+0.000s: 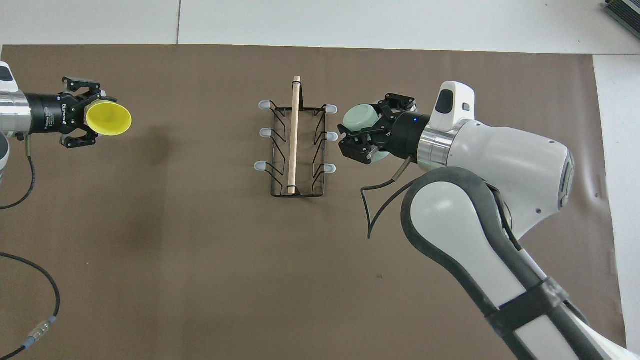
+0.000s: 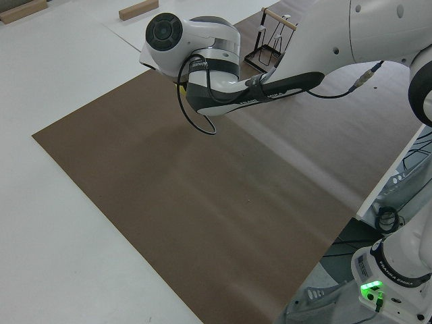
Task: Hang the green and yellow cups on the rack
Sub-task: 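Carry the green cup with the right gripper onto a rack hook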
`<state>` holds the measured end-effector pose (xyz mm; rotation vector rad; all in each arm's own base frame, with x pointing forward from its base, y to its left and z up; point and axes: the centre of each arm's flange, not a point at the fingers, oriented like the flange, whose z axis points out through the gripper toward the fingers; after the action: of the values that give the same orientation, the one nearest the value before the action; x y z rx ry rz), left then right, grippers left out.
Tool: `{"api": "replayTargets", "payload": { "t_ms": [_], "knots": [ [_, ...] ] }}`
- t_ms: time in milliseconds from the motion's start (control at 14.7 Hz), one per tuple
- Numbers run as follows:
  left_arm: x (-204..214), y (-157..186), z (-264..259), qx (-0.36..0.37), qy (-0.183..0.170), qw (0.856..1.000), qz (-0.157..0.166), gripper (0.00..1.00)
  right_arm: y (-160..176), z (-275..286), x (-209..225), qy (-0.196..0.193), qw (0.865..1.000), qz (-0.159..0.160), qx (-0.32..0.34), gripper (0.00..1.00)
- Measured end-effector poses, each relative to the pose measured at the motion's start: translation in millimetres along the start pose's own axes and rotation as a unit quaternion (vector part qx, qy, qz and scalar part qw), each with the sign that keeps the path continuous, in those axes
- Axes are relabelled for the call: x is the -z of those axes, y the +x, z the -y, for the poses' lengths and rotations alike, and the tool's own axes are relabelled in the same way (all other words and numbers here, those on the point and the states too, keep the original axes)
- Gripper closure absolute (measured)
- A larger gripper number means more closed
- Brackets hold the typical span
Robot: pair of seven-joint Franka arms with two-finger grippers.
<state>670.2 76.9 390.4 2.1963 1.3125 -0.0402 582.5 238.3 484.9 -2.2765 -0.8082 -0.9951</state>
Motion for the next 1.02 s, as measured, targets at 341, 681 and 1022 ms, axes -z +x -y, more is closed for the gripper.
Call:
{"api": "replayTargets", "payload": {
  "t_ms": [341,681,1022],
  "knots": [
    [23,-18,-18,-0.079,0.057,0.994,-0.049,0.33,-26,19,-14,0.003,0.995,-0.101,-0.025,0.37],
    [41,-39,-42,-0.147,0.095,0.98,-0.094,0.33,-75,26,-37,-0.008,0.99,-0.14,0.0,0.37],
    [51,-65,-59,-0.192,0.113,0.968,-0.116,0.33,-102,57,-67,0.002,0.988,-0.157,-0.007,0.37]
  ]
}}
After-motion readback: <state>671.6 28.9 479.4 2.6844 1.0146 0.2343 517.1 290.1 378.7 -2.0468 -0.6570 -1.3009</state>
